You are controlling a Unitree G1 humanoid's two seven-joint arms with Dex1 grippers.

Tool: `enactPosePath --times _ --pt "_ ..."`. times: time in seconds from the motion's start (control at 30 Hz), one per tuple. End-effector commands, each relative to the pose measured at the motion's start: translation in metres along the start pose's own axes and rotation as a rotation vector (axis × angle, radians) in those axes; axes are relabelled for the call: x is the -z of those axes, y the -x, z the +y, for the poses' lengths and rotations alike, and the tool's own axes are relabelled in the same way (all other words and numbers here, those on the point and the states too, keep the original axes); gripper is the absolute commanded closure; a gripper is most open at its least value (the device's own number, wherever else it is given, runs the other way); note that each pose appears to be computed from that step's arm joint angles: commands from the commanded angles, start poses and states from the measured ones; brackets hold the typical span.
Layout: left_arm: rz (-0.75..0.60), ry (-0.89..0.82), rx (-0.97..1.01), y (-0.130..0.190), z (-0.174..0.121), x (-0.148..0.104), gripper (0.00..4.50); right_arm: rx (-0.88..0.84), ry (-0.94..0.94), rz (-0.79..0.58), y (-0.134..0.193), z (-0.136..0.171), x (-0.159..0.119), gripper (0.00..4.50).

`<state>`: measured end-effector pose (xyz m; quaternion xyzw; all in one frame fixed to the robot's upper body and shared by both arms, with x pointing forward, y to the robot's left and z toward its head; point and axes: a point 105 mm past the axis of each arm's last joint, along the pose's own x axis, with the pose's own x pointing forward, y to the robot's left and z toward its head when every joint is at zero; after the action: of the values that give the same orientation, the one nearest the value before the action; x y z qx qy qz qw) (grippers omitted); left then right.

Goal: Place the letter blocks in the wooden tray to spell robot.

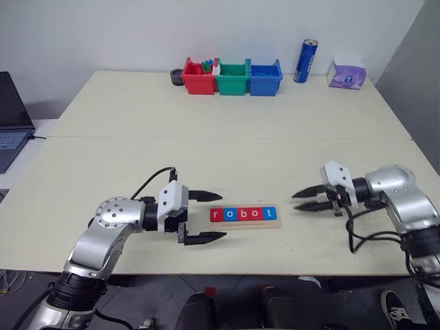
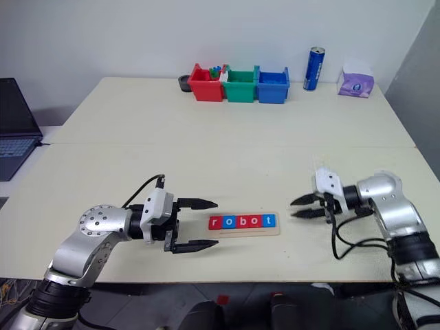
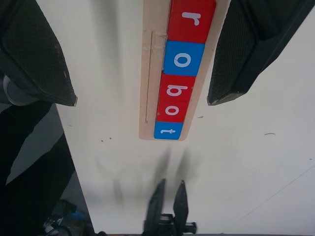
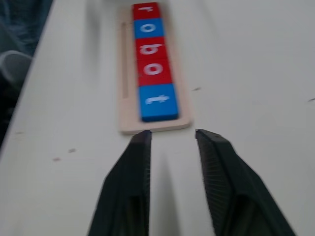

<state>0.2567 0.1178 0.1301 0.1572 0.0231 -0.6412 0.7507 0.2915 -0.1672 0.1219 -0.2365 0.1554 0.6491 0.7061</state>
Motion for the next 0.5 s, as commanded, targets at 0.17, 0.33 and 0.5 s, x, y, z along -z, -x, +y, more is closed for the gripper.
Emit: enactPosePath --times 0.17,0.33,0.5 --pt "0.021 -0.007 -0.028 0.011 0.002 -0.001 0.00 -0.030 -0.031 -0.052 0.004 0.036 -0.020 0.39" --pt "0.035 0.031 -0.116 0.020 0.012 -0.002 0.00 0.018 -0.053 -0.078 0.003 0.038 -0.022 0.01" --pt "0.086 0.041 -0.137 0.026 0.010 0.002 0.00 0.124 -0.027 -0.109 0.001 0.028 -0.030 0.01"
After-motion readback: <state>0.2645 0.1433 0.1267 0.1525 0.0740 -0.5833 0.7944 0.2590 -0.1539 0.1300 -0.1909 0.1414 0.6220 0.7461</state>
